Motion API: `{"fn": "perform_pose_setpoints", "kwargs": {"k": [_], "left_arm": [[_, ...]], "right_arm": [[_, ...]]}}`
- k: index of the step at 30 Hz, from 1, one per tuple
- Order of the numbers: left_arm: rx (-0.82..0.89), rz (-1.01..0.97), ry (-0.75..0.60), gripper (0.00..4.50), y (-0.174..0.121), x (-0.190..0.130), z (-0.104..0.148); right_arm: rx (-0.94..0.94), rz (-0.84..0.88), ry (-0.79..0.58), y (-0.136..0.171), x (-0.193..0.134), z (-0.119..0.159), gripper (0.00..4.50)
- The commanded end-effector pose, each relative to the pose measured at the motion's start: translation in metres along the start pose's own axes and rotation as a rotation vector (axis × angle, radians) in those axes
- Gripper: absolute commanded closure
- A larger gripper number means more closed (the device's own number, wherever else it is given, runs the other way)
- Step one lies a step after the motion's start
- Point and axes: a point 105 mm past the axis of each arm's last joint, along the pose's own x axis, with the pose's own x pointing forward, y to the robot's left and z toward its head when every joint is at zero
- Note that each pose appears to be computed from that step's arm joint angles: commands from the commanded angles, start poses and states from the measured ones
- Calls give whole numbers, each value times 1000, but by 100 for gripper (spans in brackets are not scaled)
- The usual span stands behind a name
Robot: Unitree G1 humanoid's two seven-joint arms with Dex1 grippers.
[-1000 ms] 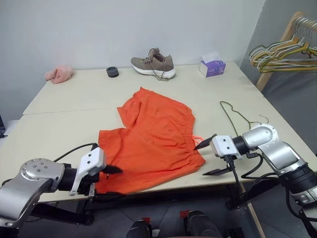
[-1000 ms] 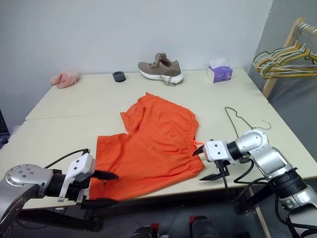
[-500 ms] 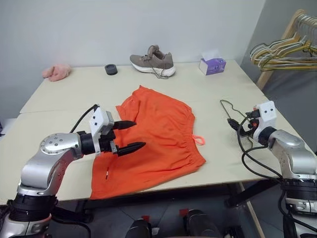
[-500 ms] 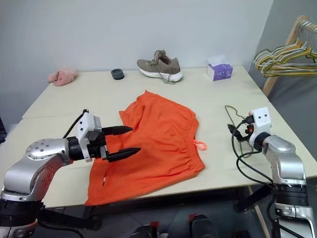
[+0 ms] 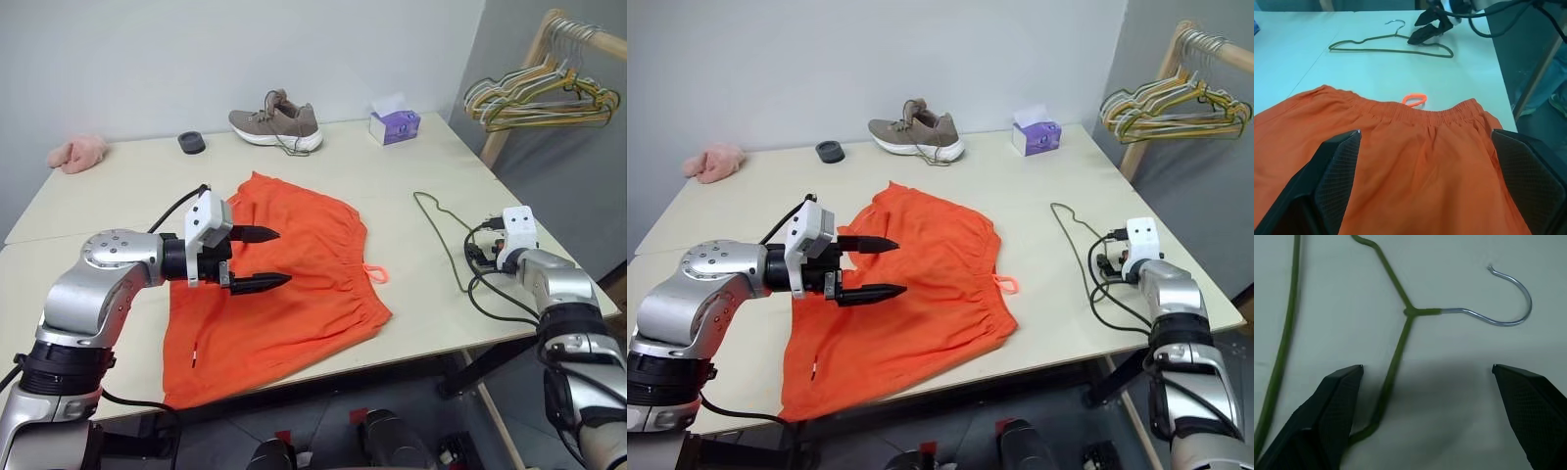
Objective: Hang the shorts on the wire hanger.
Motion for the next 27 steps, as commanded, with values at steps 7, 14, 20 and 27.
{"fn": "perform_pose_setpoints", "kwargs": {"k": [7,14,20,27], "left_arm": [[78,-1,6,0,-1,-3,13],[84,25,4,0,0,-5,12],[75,85,4,0,7,-10,8],[49,383,9,0,57,-32,-5]], "right_arm": [[-81,176,245,20,9,-36,132],[-44,112,273,23,14,-50,379],[-34,123,205,29,18,-29,448],[-437,202,-202,48,6,68,448]]}}
